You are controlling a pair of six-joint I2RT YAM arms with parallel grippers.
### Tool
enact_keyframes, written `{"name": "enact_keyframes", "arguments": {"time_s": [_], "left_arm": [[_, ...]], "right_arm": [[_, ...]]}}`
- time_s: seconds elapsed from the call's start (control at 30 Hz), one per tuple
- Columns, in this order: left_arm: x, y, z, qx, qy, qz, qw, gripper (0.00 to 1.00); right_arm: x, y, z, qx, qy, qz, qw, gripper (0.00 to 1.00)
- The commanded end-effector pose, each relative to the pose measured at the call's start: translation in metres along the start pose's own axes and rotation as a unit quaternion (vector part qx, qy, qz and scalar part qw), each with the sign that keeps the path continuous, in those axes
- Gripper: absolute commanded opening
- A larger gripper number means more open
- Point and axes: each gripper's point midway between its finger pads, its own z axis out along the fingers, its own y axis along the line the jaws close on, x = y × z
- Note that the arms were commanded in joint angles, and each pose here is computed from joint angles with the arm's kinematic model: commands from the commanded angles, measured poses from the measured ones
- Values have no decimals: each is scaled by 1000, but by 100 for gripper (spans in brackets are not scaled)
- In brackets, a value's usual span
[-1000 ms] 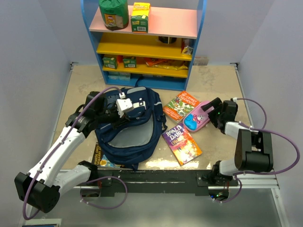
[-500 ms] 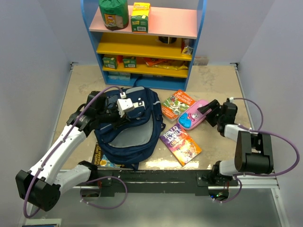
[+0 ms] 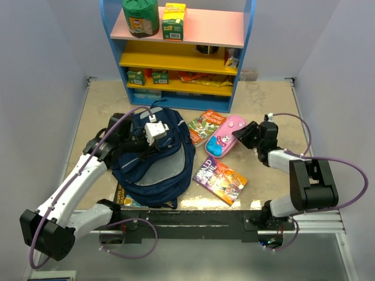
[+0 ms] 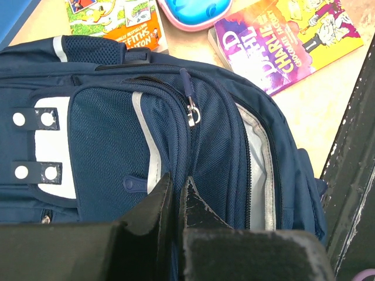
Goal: Pack the student bag
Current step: Pick up the stationery from the center of the board, then place the stationery in the student bag.
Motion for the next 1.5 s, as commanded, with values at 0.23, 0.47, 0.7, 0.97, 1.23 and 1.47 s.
{"name": "enact_keyframes", "arguments": {"time_s": [0.23,0.47,0.7,0.97,1.23,1.47], "left_arm": [[-32,6,-10,-12,-51,40,998,0],[-35,7,-10,-13,-53,39,998,0],[-49,14,-10,-20,-65,38,997,0],[-81,26,-11,-27,-94,41,994,0],[-106,23,-29,-32,-125,58,990,0],[-99,3,-38,-7,-126,69,990,0]], "right_arm": [[-38,63,-24,-79,-62,-33,994,0],[-27,107,-72,-132,-37,-39,990,0],[13,124,-108,-175,17,6,984,0],[84,157,-126,-205,98,37,973,0],[160,186,-110,-174,186,5,967,0],[201,216,-79,-167,227,-24,959,0]]}}
